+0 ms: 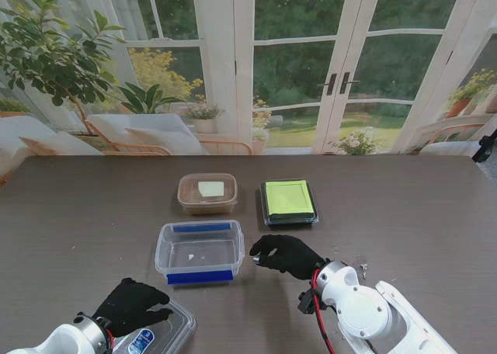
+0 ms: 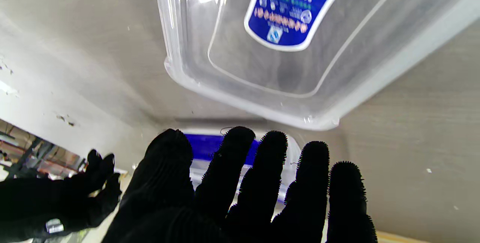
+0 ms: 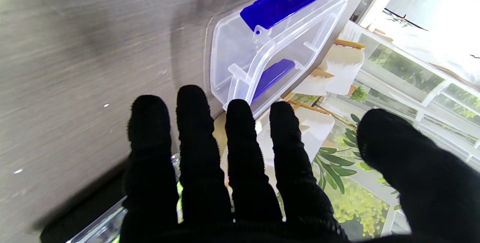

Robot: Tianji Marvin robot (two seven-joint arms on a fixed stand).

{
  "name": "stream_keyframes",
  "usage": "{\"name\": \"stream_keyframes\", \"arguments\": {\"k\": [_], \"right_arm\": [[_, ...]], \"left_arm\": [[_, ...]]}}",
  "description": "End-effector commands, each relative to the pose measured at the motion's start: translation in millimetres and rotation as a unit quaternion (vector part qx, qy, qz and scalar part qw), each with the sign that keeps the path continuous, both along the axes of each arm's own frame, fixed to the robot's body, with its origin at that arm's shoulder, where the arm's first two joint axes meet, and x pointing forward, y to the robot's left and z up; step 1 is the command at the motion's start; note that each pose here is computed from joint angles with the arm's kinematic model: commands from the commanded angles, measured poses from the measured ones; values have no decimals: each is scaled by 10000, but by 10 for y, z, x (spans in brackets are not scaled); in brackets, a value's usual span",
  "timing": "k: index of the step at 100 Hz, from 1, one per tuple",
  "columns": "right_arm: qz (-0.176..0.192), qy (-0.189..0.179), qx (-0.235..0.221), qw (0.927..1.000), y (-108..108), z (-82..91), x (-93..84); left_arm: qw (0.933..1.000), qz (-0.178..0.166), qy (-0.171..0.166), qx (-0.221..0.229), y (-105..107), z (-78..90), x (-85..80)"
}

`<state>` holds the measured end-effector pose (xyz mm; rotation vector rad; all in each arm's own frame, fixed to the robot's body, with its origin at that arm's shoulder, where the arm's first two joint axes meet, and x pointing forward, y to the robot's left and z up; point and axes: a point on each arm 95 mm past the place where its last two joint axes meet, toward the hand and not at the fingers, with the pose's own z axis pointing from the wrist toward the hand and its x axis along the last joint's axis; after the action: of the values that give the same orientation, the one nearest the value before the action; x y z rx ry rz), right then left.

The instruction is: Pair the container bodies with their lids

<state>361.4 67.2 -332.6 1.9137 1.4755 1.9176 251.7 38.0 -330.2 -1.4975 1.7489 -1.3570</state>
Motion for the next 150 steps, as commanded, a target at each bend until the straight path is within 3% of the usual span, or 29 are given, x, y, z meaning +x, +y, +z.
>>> {"name": "stream_keyframes", "arguments": {"k": [1, 16, 29, 53, 75, 101, 150], "right_arm": [[134, 16, 32, 9999, 71, -12, -80], [279, -40, 14, 9996, 111, -6, -152], [444, -64, -87, 9990, 160, -10, -203], [650, -26, -236, 9976, 206, -33, -257], [649, 10, -247, 9976, 176, -54, -262], [570, 55, -223, 9981, 129, -69, -235], [526, 95, -174, 9984, 98, -73, -233]], "left_arm": [[9999, 34, -73, -68, -5, 51, -32], [9985, 354, -423, -24, 120, 87, -103], [9959, 769, -483, 45, 243, 30, -141], [9933, 1106, -125, 316, 413, -87, -23], [9931, 1067, 198, 456, 458, -130, 162], [9947, 823, 492, 374, 344, -195, 292], [9951, 587, 769, 201, 162, -286, 318]]}}
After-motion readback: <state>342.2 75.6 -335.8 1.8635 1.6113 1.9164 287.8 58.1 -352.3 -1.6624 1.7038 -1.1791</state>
